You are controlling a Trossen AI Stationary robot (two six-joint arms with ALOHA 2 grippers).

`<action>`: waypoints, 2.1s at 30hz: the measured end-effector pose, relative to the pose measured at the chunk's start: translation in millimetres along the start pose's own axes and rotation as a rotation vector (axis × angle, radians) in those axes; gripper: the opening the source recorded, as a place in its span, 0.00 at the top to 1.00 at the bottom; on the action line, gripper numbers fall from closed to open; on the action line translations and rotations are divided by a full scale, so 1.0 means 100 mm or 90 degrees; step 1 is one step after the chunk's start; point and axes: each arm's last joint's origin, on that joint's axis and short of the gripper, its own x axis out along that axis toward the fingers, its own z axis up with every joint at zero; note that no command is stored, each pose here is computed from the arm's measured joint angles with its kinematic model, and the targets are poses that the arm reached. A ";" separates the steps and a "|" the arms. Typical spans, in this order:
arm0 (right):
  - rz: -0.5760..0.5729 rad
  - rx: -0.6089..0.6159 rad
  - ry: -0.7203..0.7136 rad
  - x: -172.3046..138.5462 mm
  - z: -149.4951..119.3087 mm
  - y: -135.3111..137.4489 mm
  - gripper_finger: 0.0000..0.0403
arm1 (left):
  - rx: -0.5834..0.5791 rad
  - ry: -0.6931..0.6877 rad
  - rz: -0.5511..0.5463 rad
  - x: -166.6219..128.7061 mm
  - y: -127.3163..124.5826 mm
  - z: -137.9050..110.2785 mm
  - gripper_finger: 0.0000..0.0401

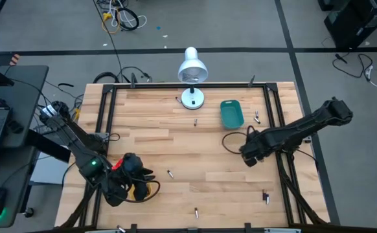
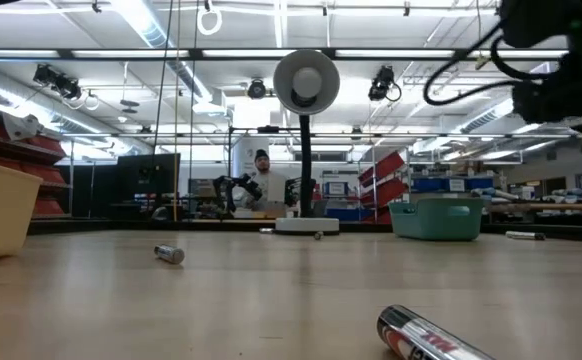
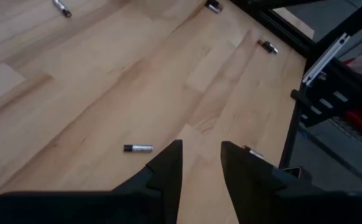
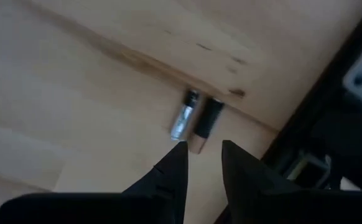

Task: Sort batteries
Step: Put the top golden battery into the yellow bin

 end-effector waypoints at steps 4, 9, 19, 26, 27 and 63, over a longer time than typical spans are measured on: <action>0.000 0.081 0.007 0.10 -0.03 -0.13 0.78 | 0.030 0.000 0.000 0.00 0.00 0.00 0.68; -0.012 0.111 -0.008 0.12 -0.01 -0.09 0.76 | 0.045 0.001 0.000 0.00 0.00 0.00 0.68; -0.068 0.073 0.031 0.33 -0.02 0.04 0.76 | 0.045 0.000 0.001 0.00 0.00 0.00 0.68; -0.090 0.066 0.063 0.56 -0.01 0.15 0.76 | 0.051 0.001 0.005 0.00 0.01 0.00 0.68; -0.086 0.071 0.062 0.59 -0.01 0.16 0.76 | 0.052 0.001 0.006 0.00 0.01 0.00 0.68; 0.173 -0.010 -0.014 -0.29 -0.12 0.49 0.94 | 0.179 -0.033 0.103 0.12 0.17 0.14 0.68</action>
